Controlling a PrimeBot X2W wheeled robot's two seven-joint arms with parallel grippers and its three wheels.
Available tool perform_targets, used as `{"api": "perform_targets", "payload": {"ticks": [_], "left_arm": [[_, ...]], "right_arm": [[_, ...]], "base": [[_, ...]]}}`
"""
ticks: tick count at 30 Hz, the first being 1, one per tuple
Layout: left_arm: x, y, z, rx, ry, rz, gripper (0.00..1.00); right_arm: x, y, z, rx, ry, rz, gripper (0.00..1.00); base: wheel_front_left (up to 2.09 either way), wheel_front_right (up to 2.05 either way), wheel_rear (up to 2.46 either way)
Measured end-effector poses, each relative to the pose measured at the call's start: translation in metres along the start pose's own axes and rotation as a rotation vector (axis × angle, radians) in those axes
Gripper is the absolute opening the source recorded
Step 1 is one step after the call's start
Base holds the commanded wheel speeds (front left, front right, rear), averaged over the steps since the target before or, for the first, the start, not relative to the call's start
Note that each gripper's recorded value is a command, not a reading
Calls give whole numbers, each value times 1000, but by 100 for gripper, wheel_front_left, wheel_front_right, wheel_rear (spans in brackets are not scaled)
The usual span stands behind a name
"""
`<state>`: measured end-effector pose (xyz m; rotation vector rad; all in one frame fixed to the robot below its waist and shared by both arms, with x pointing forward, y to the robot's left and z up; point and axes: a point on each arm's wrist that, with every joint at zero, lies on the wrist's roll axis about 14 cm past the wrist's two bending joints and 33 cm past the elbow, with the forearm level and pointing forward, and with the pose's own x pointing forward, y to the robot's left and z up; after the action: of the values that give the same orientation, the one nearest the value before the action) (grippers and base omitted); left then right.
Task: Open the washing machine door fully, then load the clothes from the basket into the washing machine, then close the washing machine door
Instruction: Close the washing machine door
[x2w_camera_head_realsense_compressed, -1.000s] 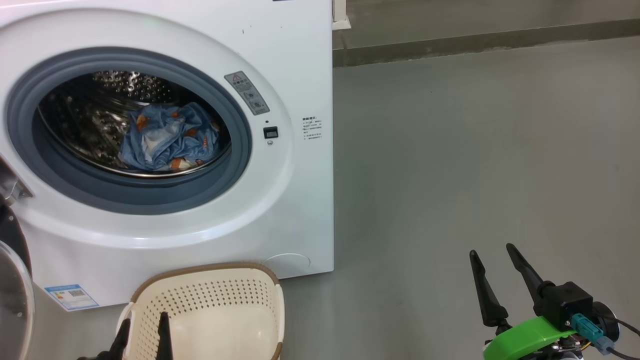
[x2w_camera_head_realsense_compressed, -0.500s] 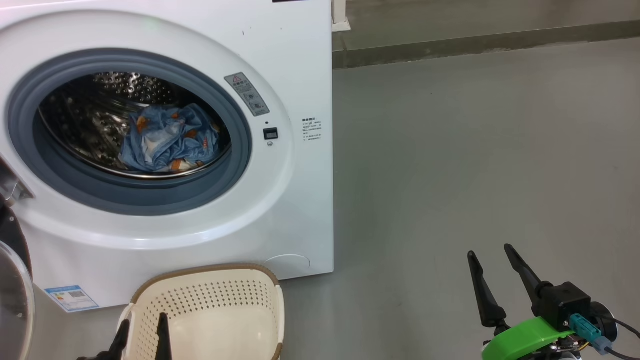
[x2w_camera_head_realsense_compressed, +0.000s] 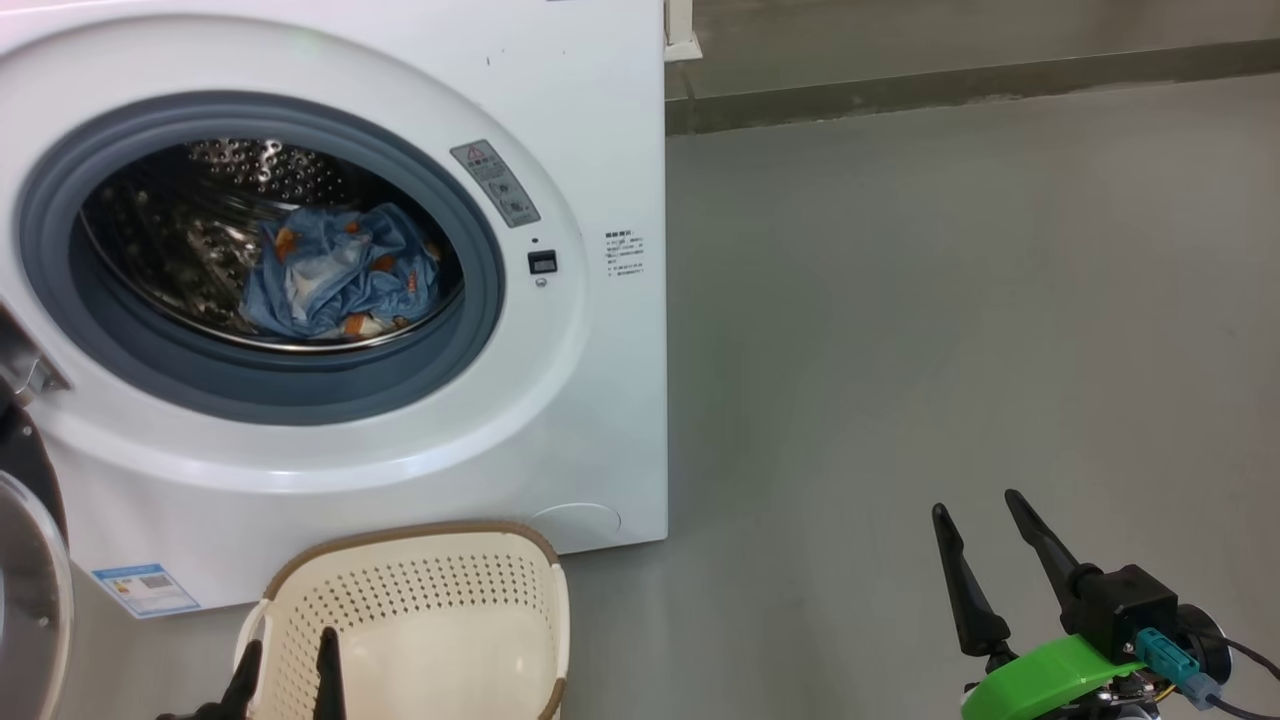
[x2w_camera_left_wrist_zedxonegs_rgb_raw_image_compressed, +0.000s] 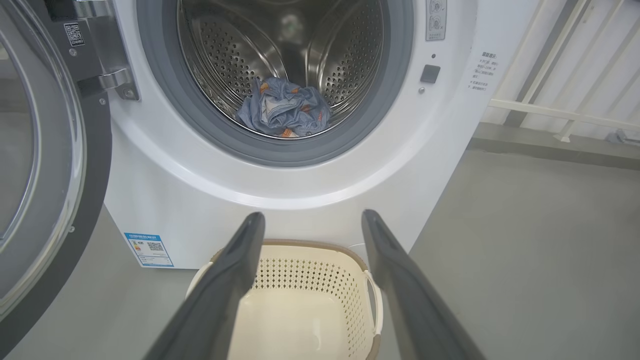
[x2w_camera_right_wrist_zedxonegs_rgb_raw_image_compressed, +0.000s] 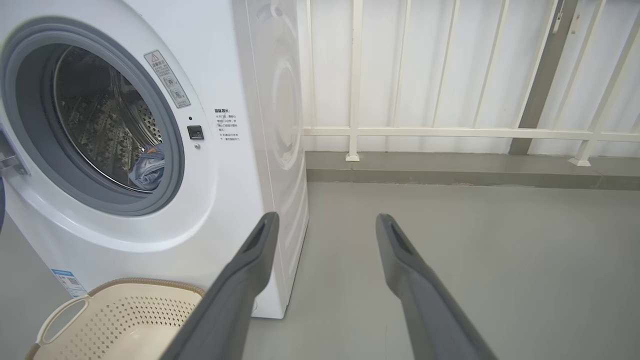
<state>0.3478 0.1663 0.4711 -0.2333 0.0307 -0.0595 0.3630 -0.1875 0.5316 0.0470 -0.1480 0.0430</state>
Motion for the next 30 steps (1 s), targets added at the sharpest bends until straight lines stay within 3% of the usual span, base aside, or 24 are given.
{"api": "perform_targets", "payload": {"ticks": [18,30], "left_arm": [[0,1,-1,-5,4,-1,100],[0,0,-1,-4,2,-2,100]], "right_arm": [[2,2,-4,13,9,4,100],[1,6,-5,19,15,15,100]], "base": [[-171,171,0],[-42,42,0]]}}
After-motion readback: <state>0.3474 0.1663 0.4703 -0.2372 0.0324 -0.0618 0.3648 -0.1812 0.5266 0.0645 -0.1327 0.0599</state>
